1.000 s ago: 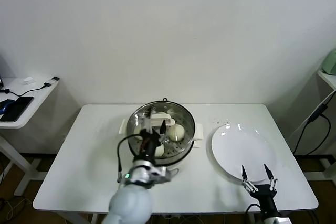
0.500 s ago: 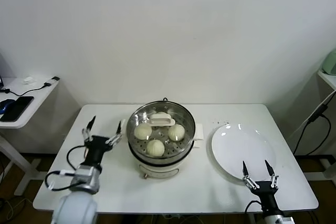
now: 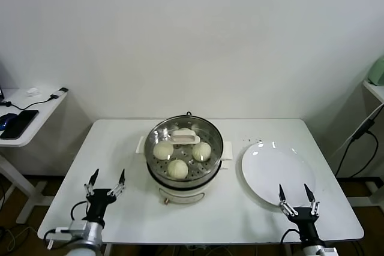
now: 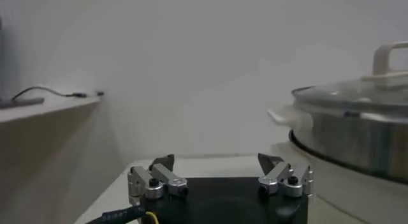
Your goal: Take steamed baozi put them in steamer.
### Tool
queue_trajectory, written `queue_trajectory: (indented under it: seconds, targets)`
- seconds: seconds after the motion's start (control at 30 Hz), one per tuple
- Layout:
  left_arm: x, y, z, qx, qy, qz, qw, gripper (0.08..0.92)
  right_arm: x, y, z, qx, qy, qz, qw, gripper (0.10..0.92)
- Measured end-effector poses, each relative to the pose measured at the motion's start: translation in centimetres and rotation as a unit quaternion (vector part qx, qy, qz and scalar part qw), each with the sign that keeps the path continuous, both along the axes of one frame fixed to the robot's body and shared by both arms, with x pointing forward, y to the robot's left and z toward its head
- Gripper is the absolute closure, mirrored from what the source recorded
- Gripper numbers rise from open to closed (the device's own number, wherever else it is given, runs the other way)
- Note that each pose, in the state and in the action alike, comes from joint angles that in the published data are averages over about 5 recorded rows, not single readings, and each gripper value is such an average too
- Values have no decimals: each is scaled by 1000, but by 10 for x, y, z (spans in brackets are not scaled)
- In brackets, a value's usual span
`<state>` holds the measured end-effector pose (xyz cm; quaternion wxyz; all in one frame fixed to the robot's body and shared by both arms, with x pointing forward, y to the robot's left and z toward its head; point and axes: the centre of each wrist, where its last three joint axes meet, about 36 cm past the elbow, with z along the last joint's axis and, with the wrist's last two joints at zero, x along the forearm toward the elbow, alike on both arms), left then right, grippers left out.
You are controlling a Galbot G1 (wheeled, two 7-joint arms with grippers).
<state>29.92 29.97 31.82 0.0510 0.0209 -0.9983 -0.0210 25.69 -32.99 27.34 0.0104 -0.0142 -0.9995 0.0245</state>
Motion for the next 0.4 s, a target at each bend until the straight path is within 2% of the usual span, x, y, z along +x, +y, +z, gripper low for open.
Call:
queue_trajectory:
  seconds: [0.4]
  targets:
    - [-14,2,-19,-21,1,6,1000,177,0,-1,1,1,4,1,1000,200]
